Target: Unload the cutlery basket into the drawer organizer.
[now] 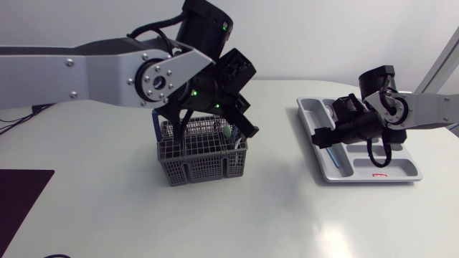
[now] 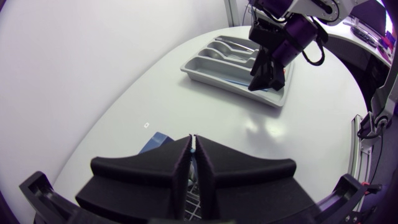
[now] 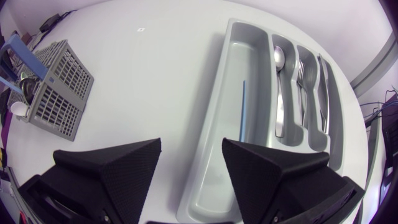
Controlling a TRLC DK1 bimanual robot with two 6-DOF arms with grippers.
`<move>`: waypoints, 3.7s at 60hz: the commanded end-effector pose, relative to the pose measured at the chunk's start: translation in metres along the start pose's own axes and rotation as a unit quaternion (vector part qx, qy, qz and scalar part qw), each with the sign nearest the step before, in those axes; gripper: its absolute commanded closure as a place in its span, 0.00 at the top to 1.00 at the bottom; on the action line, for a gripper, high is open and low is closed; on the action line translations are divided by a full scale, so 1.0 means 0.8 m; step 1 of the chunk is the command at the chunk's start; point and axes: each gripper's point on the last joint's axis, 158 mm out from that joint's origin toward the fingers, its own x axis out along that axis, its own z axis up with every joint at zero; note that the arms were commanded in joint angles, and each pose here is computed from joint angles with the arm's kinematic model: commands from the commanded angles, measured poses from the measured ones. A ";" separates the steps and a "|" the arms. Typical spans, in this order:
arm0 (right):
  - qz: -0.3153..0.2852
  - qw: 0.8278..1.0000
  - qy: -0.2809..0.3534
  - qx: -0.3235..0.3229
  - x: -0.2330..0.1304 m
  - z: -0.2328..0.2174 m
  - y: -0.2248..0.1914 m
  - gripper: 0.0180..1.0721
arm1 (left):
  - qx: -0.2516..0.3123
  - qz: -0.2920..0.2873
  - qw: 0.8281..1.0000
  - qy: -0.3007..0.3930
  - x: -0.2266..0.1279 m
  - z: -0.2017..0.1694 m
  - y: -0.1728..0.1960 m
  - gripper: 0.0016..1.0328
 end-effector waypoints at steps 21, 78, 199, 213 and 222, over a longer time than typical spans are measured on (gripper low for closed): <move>0.058 0.992 -0.089 -0.067 -0.066 0.018 0.067 0.68 | -0.003 0.007 0.998 -0.068 -0.096 0.079 -0.005 0.06; 0.261 0.909 -0.244 -0.213 -0.223 -0.004 0.252 0.67 | -0.146 -0.166 0.974 -0.045 -0.112 0.088 -0.052 0.04; 0.181 0.947 -0.170 -0.204 -0.160 -0.027 0.184 0.06 | -0.201 -0.102 0.971 -0.082 -0.120 0.095 0.032 0.87; 0.117 0.973 -0.131 -0.149 -0.107 -0.018 0.098 0.06 | -0.121 -0.029 0.992 -0.028 -0.089 0.053 0.014 0.87; 0.076 0.986 -0.107 -0.100 -0.079 0.000 0.038 0.06 | -0.084 -0.010 0.996 0.009 -0.066 0.029 -0.001 0.87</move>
